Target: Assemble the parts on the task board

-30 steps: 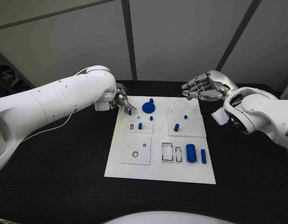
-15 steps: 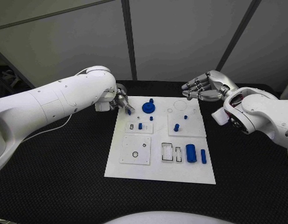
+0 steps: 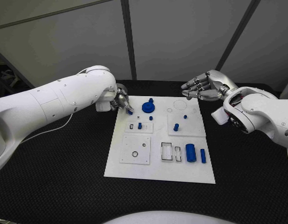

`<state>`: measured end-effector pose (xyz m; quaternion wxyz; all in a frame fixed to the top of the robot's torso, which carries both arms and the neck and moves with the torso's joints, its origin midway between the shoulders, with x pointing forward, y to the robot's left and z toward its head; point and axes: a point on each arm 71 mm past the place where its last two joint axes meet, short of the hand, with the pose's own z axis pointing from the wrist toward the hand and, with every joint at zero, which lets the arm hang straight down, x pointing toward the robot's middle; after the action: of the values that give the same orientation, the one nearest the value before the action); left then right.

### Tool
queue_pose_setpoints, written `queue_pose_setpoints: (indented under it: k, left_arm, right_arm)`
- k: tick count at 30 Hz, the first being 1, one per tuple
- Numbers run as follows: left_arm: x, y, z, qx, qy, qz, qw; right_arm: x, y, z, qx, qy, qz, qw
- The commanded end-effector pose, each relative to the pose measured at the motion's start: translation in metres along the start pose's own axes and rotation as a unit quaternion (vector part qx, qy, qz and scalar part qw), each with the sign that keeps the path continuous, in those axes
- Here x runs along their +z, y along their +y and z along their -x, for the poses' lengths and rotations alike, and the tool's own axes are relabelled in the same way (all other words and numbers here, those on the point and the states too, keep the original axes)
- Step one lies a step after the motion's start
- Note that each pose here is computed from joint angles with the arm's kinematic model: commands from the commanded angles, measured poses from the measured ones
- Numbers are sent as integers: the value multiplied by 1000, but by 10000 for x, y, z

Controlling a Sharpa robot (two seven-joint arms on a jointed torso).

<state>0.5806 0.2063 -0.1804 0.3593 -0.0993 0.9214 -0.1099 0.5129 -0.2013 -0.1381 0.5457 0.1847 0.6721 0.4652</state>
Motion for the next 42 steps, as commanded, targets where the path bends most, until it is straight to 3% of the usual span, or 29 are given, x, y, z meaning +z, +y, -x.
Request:
queue_pose_setpoints:
  k: [1,7,13,25,35,42]
  left_arm:
    - [-10,-4,-7,-15,9,-14,1000]
    - [-62,61,-3,-53,2,-28,998]
    - [-180,135,-36,-93,-9,-46,995]
    - [-416,219,-247,-109,-37,-70,991]
    - [-412,242,-496,-70,-49,-64,994]
    - [-404,202,-592,-38,-48,-64,996]
  right_arm:
    - [2,12,1,0,3,3,1000]
    - [0,8,7,0,3,2,1000]
    - [1,-2,17,-1,2,1,1000]
    - [6,-14,26,-1,0,0,1000]
    - [11,-13,22,-7,1,2,1000]
    - [11,-13,24,-10,1,3,1000]
